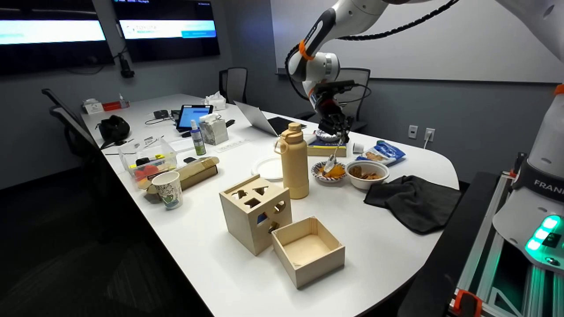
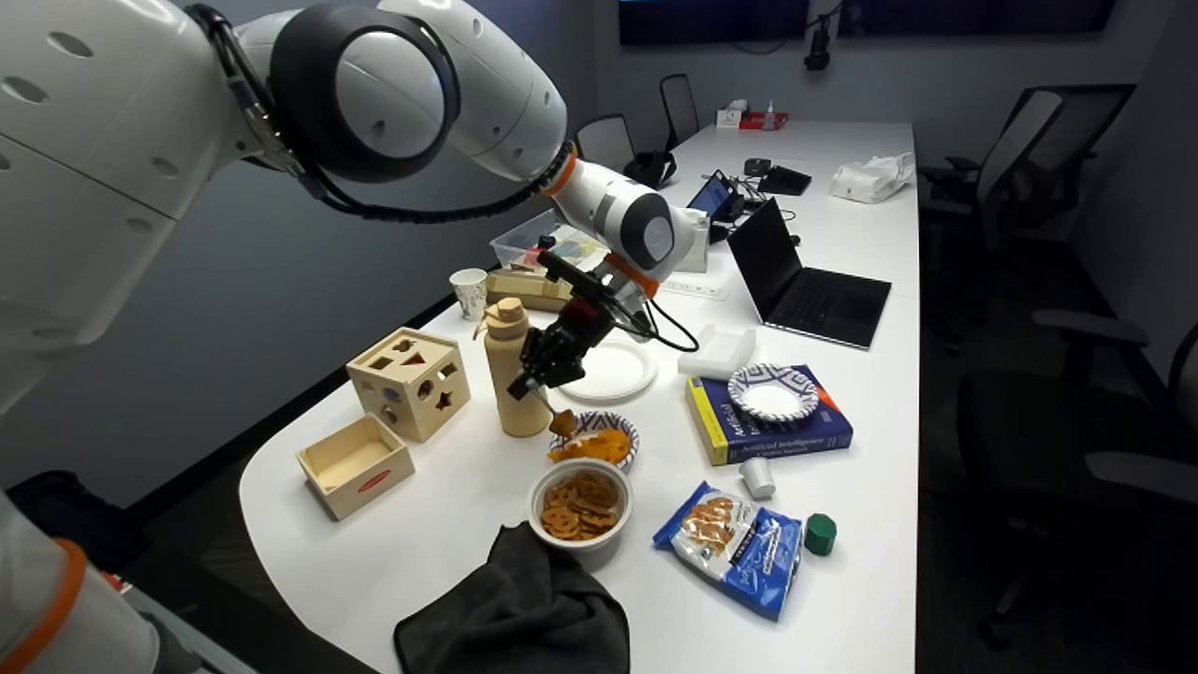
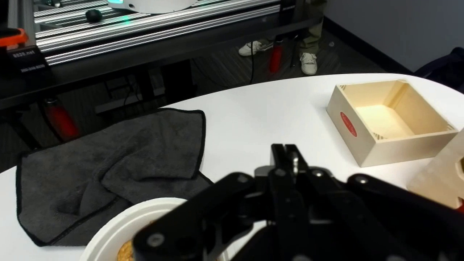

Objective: Use the silver cake spatula to stir the contents in the black and white bowl.

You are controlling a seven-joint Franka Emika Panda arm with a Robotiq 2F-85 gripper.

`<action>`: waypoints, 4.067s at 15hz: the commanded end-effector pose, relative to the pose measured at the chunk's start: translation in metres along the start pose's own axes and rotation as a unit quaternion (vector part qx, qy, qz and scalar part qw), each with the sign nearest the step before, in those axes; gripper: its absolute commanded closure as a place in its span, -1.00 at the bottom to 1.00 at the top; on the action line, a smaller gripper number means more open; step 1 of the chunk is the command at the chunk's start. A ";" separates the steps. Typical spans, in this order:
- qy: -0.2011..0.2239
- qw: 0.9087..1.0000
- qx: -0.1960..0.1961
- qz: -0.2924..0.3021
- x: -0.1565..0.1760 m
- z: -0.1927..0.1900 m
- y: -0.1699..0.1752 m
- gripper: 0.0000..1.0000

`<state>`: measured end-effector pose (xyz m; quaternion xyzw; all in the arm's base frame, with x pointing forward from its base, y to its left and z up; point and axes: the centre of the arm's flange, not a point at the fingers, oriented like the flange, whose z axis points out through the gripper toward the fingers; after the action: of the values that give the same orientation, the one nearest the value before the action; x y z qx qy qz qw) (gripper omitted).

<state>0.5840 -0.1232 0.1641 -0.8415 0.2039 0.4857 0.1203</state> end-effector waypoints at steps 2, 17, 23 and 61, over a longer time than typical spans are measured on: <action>0.031 0.999 0.011 0.023 -0.005 -0.022 0.009 0.98; 0.040 0.984 -0.065 0.159 -0.006 -0.028 0.016 0.98; -0.009 0.988 -0.075 0.138 0.003 -0.012 0.006 0.98; -0.019 0.996 -0.044 0.072 0.012 -0.009 0.011 0.98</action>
<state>0.5897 -0.1441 0.1522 -0.8280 0.2633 0.4942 0.0290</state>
